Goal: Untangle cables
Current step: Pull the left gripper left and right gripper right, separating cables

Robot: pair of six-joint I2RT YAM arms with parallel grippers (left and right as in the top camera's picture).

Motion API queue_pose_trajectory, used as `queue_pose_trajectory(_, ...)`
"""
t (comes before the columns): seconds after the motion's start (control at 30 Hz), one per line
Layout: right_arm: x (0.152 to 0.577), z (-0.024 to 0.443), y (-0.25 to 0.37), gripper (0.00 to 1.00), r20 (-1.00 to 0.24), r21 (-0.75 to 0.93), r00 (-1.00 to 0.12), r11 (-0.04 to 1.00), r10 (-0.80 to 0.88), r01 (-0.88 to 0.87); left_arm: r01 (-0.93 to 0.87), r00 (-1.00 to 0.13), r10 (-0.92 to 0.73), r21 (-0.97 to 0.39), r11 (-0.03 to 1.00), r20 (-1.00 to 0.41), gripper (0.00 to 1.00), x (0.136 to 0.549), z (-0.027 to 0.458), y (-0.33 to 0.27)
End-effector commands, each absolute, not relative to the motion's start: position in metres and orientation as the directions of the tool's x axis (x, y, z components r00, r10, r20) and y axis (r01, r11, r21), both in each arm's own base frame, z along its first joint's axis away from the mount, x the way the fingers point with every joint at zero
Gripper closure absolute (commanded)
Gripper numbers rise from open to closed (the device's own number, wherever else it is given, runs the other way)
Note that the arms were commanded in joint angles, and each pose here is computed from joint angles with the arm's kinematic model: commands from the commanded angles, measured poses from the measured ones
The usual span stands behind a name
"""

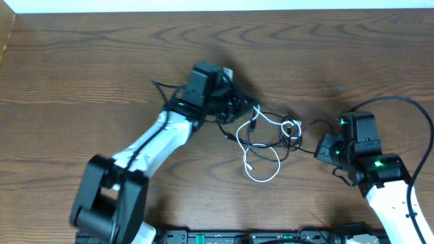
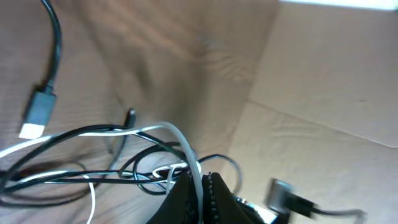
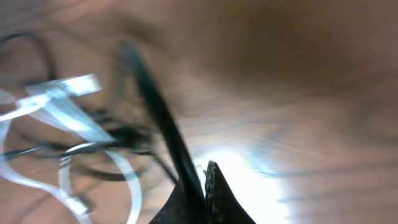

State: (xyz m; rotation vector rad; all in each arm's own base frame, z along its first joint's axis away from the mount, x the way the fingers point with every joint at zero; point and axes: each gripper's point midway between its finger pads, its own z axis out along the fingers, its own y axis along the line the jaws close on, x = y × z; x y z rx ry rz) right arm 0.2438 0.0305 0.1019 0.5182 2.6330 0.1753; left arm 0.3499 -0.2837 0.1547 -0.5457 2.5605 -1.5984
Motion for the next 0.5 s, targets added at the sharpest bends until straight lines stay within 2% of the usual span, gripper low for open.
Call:
queue_pose_trajectory(0.0, 0.244, 0.109, -0.002, 0.99, -0.478, 0.099, -0.755, 0.882, 0.448, 0.46, -0.178, -0.934, -0.355, -0.913, 0.367, 0.039, 0.93, 0.359, 0.189, -0.262)
queue_pose_trajectory(0.17, 0.237, 0.106, -0.013, 0.99, -0.478, 0.051, -0.742, 0.859, 0.469, 0.51, -0.165, -0.907, -0.421, -0.916, 0.367, -0.005, 0.92, 0.367, 0.208, -0.225)
queue_pose_trajectory(0.47, 0.233, 0.093, -0.034, 0.99, -0.47, -0.063, -0.729, 0.805, 0.497, 0.589, -0.191, -0.799, -0.593, -0.895, 0.402, -0.096, 0.93, 0.375, 0.23, -0.12)
